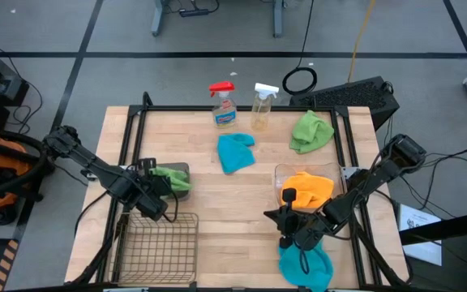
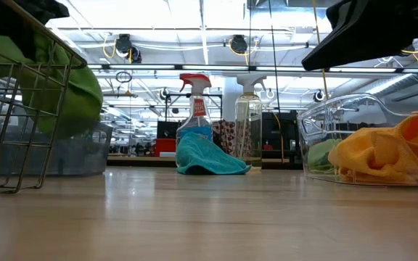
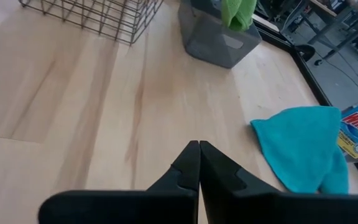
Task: Sort microfiber towel by color & place in baskets
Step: Put the bottom green microfiber towel into the black bin
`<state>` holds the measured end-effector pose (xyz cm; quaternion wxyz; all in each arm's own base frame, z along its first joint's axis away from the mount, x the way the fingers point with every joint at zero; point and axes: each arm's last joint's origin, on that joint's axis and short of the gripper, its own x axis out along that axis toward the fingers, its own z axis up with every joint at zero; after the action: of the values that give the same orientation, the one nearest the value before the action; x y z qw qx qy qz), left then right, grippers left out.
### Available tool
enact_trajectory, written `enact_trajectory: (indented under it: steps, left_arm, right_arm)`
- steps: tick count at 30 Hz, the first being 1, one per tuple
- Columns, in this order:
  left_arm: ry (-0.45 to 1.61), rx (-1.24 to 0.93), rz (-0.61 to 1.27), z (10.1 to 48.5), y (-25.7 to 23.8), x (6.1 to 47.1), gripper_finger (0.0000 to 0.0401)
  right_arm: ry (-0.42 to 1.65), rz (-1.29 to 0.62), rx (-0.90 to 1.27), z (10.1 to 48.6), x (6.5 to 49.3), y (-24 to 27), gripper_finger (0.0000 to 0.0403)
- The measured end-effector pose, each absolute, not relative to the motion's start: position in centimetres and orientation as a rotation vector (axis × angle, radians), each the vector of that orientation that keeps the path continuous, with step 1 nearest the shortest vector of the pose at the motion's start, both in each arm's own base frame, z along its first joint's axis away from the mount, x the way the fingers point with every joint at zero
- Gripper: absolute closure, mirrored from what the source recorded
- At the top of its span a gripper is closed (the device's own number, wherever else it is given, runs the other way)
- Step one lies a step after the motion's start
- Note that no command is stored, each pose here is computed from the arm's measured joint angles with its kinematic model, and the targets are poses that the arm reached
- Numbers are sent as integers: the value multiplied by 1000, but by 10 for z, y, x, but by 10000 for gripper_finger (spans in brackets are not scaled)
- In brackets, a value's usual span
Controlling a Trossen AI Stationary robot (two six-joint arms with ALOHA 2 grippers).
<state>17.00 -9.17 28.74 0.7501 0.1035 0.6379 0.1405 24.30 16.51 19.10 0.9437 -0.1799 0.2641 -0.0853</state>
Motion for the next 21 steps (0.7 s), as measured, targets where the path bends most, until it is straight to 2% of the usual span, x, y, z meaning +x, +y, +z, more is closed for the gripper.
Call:
enact_trajectory:
  steps: [3,13,21]
  left_arm:
    - [1391,236,314,288,-91,170,343]
    - [1364,314,375,289,-87,168,232]
    - [1395,355,375,280,-86,166,199]
  right_arm:
    - [542,-185,-375,191,245,162,403]
    - [550,-200,-373,191,249,156,403]
    - [549,-202,-367,191,249,156,403]
